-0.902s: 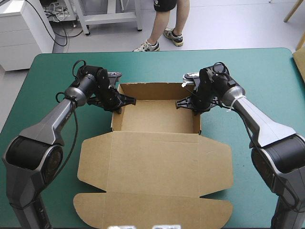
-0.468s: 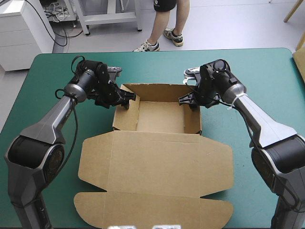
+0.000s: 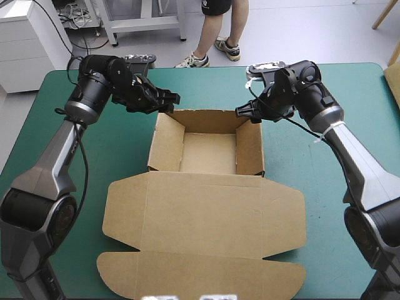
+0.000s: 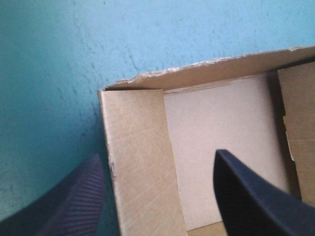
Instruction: Fold the box
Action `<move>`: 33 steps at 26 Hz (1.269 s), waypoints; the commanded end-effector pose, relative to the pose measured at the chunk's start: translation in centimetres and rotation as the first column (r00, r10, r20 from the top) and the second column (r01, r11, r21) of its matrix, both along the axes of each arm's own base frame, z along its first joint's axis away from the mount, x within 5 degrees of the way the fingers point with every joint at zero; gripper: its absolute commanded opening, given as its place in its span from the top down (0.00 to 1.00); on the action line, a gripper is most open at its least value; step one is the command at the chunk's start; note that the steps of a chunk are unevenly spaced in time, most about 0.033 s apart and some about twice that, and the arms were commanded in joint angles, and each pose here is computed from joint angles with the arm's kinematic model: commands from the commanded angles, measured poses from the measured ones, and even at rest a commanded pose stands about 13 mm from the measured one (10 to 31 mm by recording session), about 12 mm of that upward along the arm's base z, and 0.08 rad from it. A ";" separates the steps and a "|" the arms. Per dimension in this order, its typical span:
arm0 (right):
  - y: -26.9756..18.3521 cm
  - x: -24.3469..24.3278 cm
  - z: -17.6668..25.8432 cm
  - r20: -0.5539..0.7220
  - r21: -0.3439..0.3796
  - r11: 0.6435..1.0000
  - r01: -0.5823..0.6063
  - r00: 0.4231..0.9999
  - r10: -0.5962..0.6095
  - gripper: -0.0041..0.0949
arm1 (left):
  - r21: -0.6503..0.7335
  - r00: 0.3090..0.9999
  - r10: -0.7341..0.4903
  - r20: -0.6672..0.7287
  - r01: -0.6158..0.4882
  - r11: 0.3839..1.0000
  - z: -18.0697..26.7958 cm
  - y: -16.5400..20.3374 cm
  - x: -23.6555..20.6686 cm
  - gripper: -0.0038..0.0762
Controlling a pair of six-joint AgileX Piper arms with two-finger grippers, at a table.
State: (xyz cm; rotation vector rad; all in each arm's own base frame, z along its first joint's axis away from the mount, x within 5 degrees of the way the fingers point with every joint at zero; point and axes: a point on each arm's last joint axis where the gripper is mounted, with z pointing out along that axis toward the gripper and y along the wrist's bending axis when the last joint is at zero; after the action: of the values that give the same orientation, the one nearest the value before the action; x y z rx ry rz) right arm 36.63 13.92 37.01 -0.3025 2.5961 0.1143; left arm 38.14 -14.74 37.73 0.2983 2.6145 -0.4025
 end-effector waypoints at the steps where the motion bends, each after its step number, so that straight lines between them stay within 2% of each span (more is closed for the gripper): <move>1: -0.8 -1.8 4.1 0.122 0.054 0.999 -0.001 0.992 -0.006 0.42 | -0.052 0.994 -0.018 0.107 0.024 0.998 5.3 0.8 -3.4 0.60; 4: -0.9 -2.1 4.6 0.132 0.063 0.998 0.000 0.991 -0.008 0.42 | 0.011 0.977 -0.075 0.202 0.075 0.997 7.3 1.7 -5.0 0.90; 5: -0.9 -2.1 4.6 0.131 0.064 0.998 0.001 0.991 -0.010 0.42 | 0.036 0.966 -0.102 0.237 0.096 0.995 8.2 2.1 -5.7 0.96; 11: -0.8 -2.0 3.2 0.078 0.084 0.995 0.046 0.996 -0.053 0.42 | 0.040 0.928 -0.093 0.360 0.084 0.996 12.2 4.1 -10.6 0.96; 16: -0.5 -2.0 1.4 0.008 0.093 0.995 0.045 0.999 -0.046 0.42 | 0.051 0.920 -0.106 0.378 0.093 0.994 12.7 5.2 -13.9 0.96; 20: -0.5 -1.6 -0.8 -0.053 0.051 0.997 0.051 0.997 -0.049 0.42 | 0.087 0.931 -0.147 0.333 0.125 0.988 10.8 6.2 -16.8 0.96; 27: 0.9 -0.5 -4.6 -0.191 0.109 0.992 0.057 0.981 -0.036 0.42 | 0.098 0.929 -0.157 0.335 0.131 0.987 7.1 7.7 -21.1 0.96; 33: 1.1 0.4 -6.2 -0.205 0.069 0.997 0.035 0.979 -0.020 0.44 | 0.112 0.917 -0.174 0.359 0.143 0.983 3.5 9.3 -25.8 0.96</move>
State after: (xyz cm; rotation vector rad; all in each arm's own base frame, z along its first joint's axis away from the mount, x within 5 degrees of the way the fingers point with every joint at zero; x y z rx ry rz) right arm 37.33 15.47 28.02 -0.2297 2.8952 0.2253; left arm 13.58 -5.75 40.92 0.5741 2.3416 -0.2425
